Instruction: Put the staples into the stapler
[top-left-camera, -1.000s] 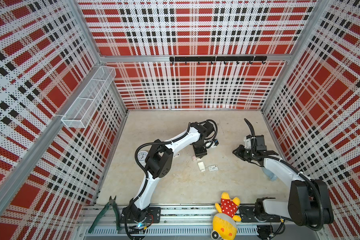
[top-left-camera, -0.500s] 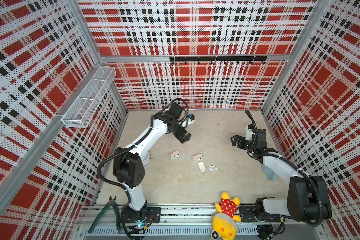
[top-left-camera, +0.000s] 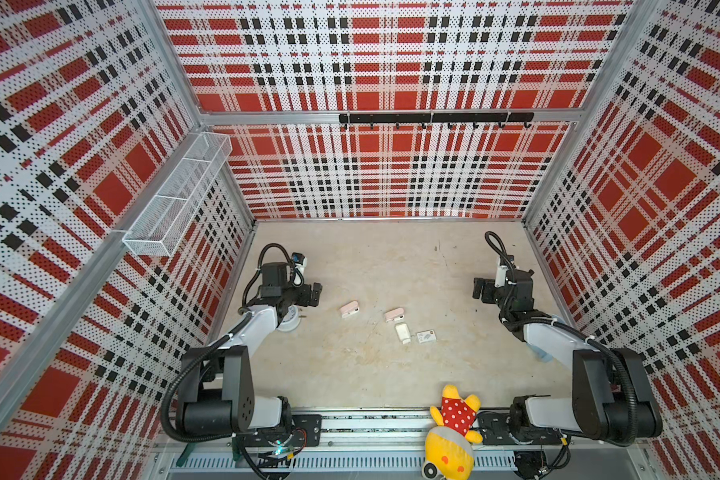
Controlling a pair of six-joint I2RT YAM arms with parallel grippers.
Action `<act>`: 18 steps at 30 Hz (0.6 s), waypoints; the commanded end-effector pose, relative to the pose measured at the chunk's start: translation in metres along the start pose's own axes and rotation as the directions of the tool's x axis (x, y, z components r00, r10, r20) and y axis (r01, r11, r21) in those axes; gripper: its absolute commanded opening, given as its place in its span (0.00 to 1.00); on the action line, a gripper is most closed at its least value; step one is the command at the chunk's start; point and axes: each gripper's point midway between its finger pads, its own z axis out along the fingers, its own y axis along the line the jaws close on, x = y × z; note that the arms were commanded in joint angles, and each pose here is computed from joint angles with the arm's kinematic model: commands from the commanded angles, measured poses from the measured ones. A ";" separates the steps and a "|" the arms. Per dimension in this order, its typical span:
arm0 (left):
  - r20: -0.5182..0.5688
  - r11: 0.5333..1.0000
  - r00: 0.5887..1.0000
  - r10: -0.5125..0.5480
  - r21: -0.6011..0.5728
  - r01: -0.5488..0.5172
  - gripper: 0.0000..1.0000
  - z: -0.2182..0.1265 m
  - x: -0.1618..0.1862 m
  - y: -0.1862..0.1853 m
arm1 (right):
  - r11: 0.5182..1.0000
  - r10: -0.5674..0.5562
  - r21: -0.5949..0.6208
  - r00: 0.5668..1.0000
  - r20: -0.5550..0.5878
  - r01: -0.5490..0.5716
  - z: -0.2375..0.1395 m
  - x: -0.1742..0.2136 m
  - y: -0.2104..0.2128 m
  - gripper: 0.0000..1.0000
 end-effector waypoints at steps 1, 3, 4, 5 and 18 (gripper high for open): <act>0.325 0.999 0.945 0.027 -0.038 -0.015 0.99 -0.024 -0.051 0.009 | 0.997 -0.060 0.053 0.981 0.184 0.051 -0.002 -0.029 -0.008 1.00; 0.374 1.000 0.927 -0.015 -0.005 0.018 0.99 -0.027 -0.042 0.006 | 0.995 -0.083 0.069 0.971 0.222 0.069 -0.001 -0.028 -0.010 1.00; 0.392 0.999 0.919 -0.029 -0.008 0.035 0.99 -0.027 -0.037 0.006 | 0.995 -0.078 0.085 0.972 0.223 0.061 -0.001 -0.029 -0.013 1.00; 0.422 0.999 0.905 -0.044 0.002 0.048 0.99 -0.027 -0.035 0.005 | 0.995 -0.067 0.083 0.971 0.229 0.049 -0.001 -0.030 -0.014 1.00; 0.549 0.997 0.836 -0.001 -0.059 0.040 0.99 -0.014 -0.014 0.000 | 0.998 -0.060 0.013 0.958 0.280 0.059 0.018 -0.018 -0.002 1.00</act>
